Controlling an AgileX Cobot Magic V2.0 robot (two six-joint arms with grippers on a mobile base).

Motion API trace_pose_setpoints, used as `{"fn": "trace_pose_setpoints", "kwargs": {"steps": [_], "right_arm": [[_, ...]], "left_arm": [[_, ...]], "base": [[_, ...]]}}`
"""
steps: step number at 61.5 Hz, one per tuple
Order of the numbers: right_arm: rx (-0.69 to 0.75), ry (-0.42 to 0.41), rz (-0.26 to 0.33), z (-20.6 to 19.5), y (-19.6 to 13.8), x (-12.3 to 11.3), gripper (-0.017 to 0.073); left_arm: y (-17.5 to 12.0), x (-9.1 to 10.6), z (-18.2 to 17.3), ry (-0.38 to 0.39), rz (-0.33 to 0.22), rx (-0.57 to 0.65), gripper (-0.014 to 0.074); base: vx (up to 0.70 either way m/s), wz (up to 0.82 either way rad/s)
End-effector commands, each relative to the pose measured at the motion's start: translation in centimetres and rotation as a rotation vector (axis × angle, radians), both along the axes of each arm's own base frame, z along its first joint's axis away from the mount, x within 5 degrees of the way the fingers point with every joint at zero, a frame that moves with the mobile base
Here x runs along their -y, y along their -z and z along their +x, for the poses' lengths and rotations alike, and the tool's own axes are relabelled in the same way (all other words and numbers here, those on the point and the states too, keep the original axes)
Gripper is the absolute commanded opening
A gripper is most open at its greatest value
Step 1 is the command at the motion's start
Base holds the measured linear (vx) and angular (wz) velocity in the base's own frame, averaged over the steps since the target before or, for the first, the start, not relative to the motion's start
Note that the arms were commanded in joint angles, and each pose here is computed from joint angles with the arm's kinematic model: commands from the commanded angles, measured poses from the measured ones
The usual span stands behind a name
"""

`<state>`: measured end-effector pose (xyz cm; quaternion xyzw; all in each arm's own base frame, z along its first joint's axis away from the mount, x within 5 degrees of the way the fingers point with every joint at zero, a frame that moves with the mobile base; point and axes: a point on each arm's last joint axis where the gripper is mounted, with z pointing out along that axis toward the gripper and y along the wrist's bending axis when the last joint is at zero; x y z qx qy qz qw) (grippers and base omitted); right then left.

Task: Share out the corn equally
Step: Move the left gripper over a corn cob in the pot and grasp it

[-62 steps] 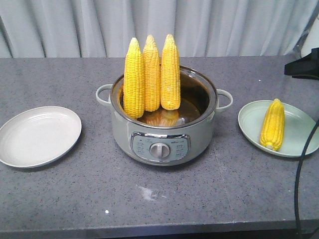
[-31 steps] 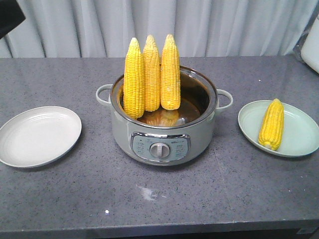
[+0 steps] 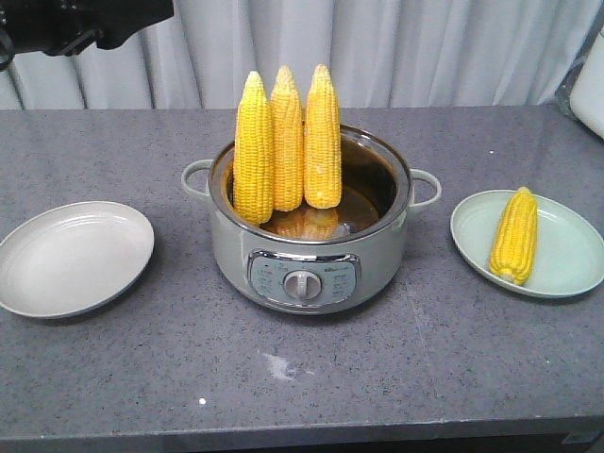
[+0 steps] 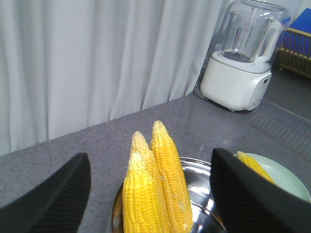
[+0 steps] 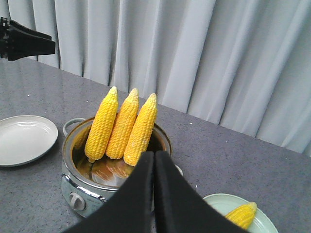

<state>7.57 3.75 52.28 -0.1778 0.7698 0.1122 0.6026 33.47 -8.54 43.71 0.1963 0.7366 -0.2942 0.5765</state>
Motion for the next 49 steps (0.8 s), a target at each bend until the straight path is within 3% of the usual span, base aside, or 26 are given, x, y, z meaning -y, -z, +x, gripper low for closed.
{"fn": "trace_pose_setpoints", "kwargs": {"steps": [1,20,35,49], "right_arm": [[-0.008,-0.012,0.018,0.0,-0.2,-0.1,-0.0004],[-0.125,-0.016,0.058,1.9,2.9,0.8,-0.0004],[-0.128,-0.018,0.058,2.0,3.1,0.8,-0.0004],[-0.128,-0.018,0.056,2.0,3.1,0.8,-0.0004]], "left_arm": [[-2.5,0.5,0.4,0.016,-0.074,0.052,0.0503],[-0.6,4.1,5.4,0.081,-0.076,0.03,0.0552],[2.6,5.7,7.6,0.082,-0.079,-0.042,0.0559],[3.4,6.5,8.1,0.058,-0.094,-0.05,0.0559]], "base": [[0.0,0.0],[0.0,0.0],[0.0,0.0],[0.0,0.0]]}}
